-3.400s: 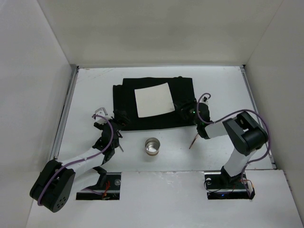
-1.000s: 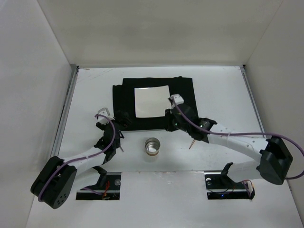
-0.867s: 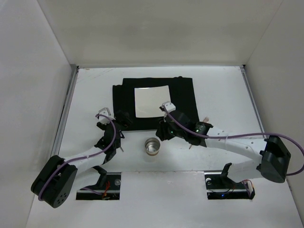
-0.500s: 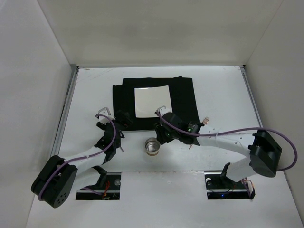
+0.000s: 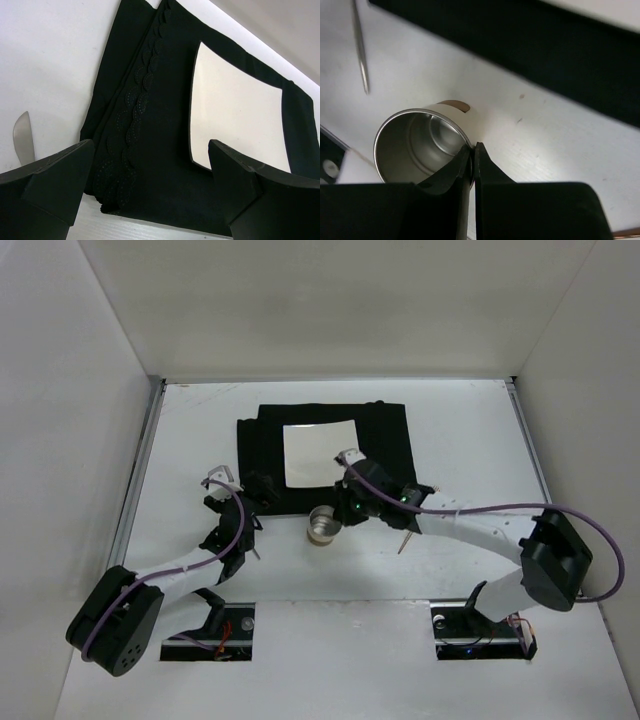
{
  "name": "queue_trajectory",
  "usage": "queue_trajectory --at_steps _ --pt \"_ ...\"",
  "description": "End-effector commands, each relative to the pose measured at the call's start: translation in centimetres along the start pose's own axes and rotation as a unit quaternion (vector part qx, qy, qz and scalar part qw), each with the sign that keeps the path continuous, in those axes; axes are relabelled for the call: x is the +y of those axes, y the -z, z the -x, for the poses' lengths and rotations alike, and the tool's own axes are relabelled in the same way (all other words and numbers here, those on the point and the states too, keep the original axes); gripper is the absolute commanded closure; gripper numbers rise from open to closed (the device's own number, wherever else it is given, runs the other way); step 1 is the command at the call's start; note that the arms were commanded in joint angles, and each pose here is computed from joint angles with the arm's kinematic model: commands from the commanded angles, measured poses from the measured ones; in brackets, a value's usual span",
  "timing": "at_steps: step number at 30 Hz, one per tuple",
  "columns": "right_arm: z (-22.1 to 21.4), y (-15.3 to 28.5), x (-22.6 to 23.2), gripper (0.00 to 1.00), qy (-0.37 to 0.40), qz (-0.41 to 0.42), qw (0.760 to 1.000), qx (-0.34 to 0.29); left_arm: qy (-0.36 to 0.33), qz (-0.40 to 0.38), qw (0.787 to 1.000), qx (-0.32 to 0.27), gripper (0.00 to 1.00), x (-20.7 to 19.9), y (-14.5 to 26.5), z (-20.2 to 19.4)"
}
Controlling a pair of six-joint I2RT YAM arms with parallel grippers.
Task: Set the dinner table for one person
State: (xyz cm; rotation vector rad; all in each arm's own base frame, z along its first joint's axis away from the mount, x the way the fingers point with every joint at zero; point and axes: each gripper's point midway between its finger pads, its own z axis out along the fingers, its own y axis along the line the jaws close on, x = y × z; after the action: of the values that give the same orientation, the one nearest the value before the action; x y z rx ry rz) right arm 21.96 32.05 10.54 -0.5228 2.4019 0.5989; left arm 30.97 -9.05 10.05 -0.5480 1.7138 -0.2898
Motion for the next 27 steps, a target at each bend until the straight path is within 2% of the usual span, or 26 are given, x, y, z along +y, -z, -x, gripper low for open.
queue_trajectory --at_steps 1,4,8,13,19,27 --pt "11.8 4.0 0.4 0.92 -0.066 0.052 0.982 -0.167 0.022 -0.019 0.999 -0.019 0.00 -1.6 -0.2 1.4" --pt "17.0 3.9 -6.1 0.91 -0.127 0.001 0.966 -0.224 0.023 -0.023 0.999 -0.024 0.00 -2.0 0.0 1.7" --pt "21.5 3.5 -15.8 0.91 -0.198 -0.082 0.940 -0.264 0.015 -0.016 1.000 -0.017 0.00 -1.9 -0.2 1.3" --pt "23.9 2.0 -24.5 0.91 -0.237 -0.162 0.924 -0.253 0.000 -0.012 1.000 -0.003 0.00 -2.6 -0.6 0.5" --pt "24.0 0.6 -29.6 0.91 -0.248 -0.221 0.914 -0.231 -0.022 -0.017 0.999 0.018 0.00 -3.9 -0.8 -0.8" --pt "23.0 -2.3 -31.9 0.89 -0.242 -0.249 0.918 -0.190 -0.029 -0.010 0.999 0.027 0.00 -3.8 -1.2 -1.2"
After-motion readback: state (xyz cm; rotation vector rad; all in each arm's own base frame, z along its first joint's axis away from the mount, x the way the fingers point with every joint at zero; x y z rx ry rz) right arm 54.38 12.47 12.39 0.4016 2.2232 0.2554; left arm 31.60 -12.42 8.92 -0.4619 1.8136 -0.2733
